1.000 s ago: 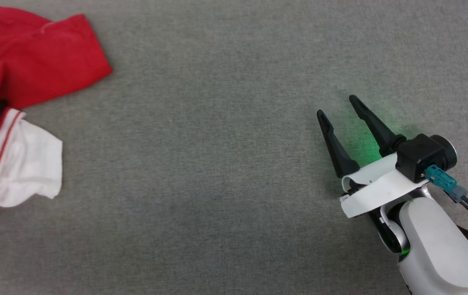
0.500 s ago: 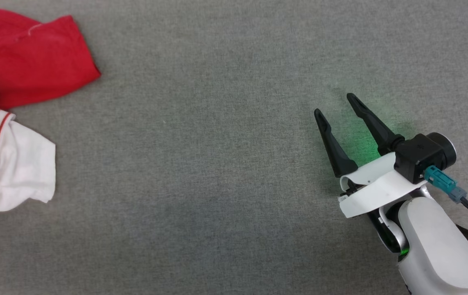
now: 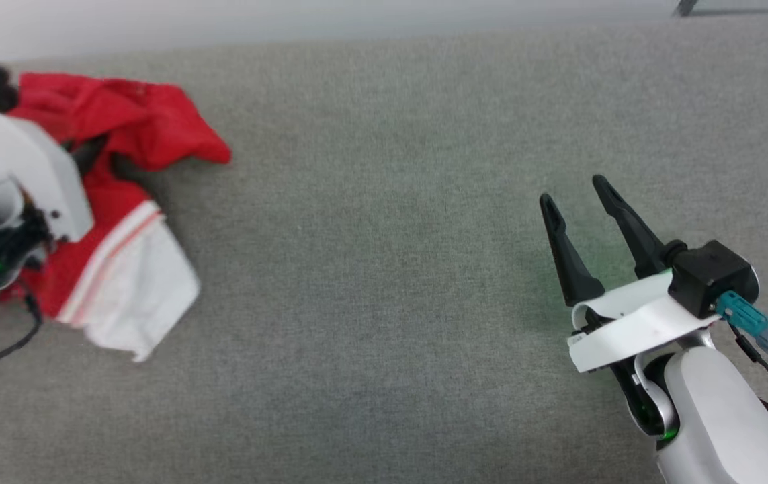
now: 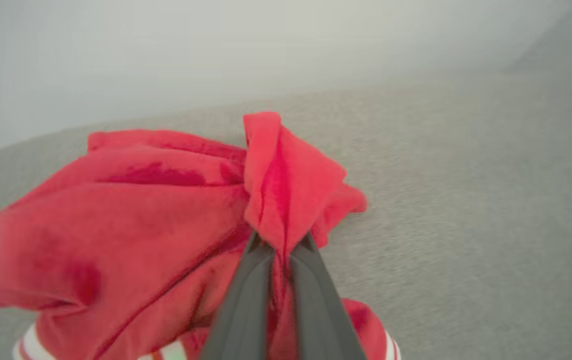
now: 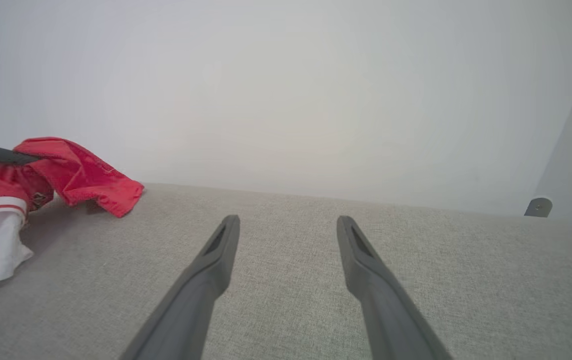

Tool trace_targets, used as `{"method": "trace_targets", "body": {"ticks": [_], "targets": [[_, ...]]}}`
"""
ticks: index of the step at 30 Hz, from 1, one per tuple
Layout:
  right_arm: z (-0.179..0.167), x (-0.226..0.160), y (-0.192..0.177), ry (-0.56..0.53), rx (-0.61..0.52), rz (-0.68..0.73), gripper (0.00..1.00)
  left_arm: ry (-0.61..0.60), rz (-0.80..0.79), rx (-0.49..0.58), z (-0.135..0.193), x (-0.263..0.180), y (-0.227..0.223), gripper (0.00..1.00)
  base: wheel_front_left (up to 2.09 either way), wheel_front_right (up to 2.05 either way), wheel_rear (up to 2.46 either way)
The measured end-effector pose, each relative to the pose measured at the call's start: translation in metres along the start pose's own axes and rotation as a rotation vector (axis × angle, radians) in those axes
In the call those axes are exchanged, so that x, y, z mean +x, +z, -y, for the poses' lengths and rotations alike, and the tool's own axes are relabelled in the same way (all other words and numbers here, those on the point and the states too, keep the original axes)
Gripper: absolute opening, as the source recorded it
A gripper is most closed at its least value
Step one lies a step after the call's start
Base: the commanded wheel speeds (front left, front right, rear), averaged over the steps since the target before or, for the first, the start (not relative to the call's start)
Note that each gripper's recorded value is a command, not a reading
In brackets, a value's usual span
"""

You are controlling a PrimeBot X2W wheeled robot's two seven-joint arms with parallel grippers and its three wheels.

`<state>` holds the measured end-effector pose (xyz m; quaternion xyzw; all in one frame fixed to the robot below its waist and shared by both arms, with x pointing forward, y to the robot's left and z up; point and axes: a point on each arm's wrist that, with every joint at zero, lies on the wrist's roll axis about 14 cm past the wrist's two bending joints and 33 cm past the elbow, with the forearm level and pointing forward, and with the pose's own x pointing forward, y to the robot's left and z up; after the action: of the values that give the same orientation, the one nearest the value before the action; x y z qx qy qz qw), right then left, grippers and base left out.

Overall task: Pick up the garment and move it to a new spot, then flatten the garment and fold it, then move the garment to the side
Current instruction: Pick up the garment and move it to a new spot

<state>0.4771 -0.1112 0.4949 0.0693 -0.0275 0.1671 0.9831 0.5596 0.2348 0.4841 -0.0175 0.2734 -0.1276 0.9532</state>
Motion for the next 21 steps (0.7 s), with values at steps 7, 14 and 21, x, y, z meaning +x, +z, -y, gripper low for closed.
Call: {"method": "trace_targets", "body": {"ticks": [7, 14, 21], "targets": [[0.015, -0.016, 0.024, -0.074, 0.008, 0.061, 1.0, -0.201, 0.211, 0.156, 0.079, -0.017, 0.074, 0.0, 0.0, 0.0, 0.0], [0.047, -0.036, 0.042, -0.19, 0.009, 0.109, 1.0, -0.437, 0.246, 0.254, 0.176, -0.013, 0.096, 0.0, 0.0, 0.0, 0.0], [0.086, -0.065, 0.052, -0.332, -0.002, 0.137, 1.0, -0.718, 0.117, 0.331, 0.284, -0.01, 0.066, 0.0, 0.0, 0.0, 0.0]]}}
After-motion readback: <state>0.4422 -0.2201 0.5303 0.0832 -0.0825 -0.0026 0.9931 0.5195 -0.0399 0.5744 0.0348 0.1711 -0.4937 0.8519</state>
